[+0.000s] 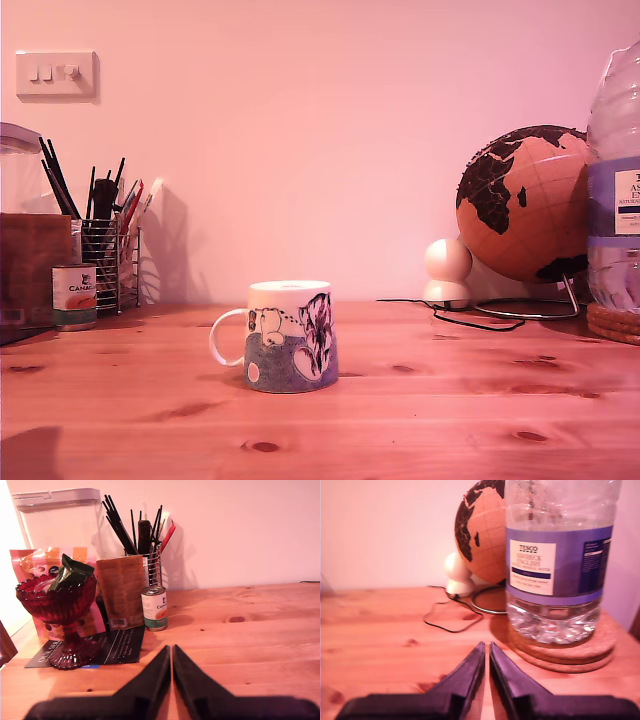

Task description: Lift the coffee cup and remove the coffee capsule that is hidden under it

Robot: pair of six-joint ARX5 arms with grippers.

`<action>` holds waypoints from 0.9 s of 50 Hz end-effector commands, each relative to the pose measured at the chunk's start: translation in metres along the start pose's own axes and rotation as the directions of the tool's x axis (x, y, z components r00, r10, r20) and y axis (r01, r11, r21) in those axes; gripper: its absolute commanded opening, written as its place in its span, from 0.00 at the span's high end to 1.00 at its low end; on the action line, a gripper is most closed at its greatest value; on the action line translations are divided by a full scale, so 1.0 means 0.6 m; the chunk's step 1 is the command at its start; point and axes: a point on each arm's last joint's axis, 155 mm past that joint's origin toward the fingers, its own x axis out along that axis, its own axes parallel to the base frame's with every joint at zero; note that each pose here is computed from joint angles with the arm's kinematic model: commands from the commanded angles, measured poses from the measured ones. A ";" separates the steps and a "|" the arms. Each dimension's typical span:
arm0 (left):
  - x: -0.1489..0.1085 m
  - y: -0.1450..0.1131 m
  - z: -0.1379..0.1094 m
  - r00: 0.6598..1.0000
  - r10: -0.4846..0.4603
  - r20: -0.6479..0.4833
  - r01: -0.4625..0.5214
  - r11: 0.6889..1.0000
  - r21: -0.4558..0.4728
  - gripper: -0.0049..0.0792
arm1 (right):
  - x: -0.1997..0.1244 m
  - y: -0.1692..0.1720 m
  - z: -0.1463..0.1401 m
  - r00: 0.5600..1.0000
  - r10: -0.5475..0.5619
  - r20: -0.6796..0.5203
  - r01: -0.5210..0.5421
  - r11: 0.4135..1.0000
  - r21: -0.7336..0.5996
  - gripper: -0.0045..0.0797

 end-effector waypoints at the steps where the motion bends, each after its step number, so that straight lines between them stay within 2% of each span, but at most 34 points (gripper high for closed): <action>1: 0.001 -0.007 -0.001 1.000 -0.022 0.016 0.023 0.998 -0.061 0.96 | -0.001 0.008 0.017 0.999 0.023 0.041 -0.025 0.998 0.057 0.96; 5: 0.001 -0.015 0.013 0.998 -0.050 0.048 0.057 0.985 -0.162 0.96 | -0.003 0.023 0.034 0.994 0.072 0.079 -0.082 0.988 0.132 0.96; 10: -0.002 -0.032 0.031 0.991 -0.103 0.088 0.121 0.965 -0.233 0.96 | -0.008 0.048 0.051 0.981 0.152 0.119 -0.173 0.966 0.190 0.96; 20: -0.016 -0.083 0.057 0.958 -0.265 0.114 0.285 0.929 -0.236 0.96 | -0.023 0.101 0.065 0.937 0.324 0.134 -0.348 0.903 0.253 0.95; 28: -0.029 -0.122 0.047 0.916 -0.393 0.085 0.402 0.886 -0.231 0.96 | -0.040 0.138 0.065 0.891 0.442 0.108 -0.454 0.849 0.270 0.95; 34: -0.035 -0.141 0.039 0.888 -0.455 0.063 0.456 0.857 -0.242 0.96 | -0.052 0.162 0.063 0.855 0.511 0.091 -0.515 0.814 0.270 0.95; 45: -0.044 -0.170 0.033 0.838 -0.546 0.015 0.528 0.802 -0.278 0.96 | -0.067 0.188 0.060 0.816 0.575 0.064 -0.567 0.773 0.283 0.94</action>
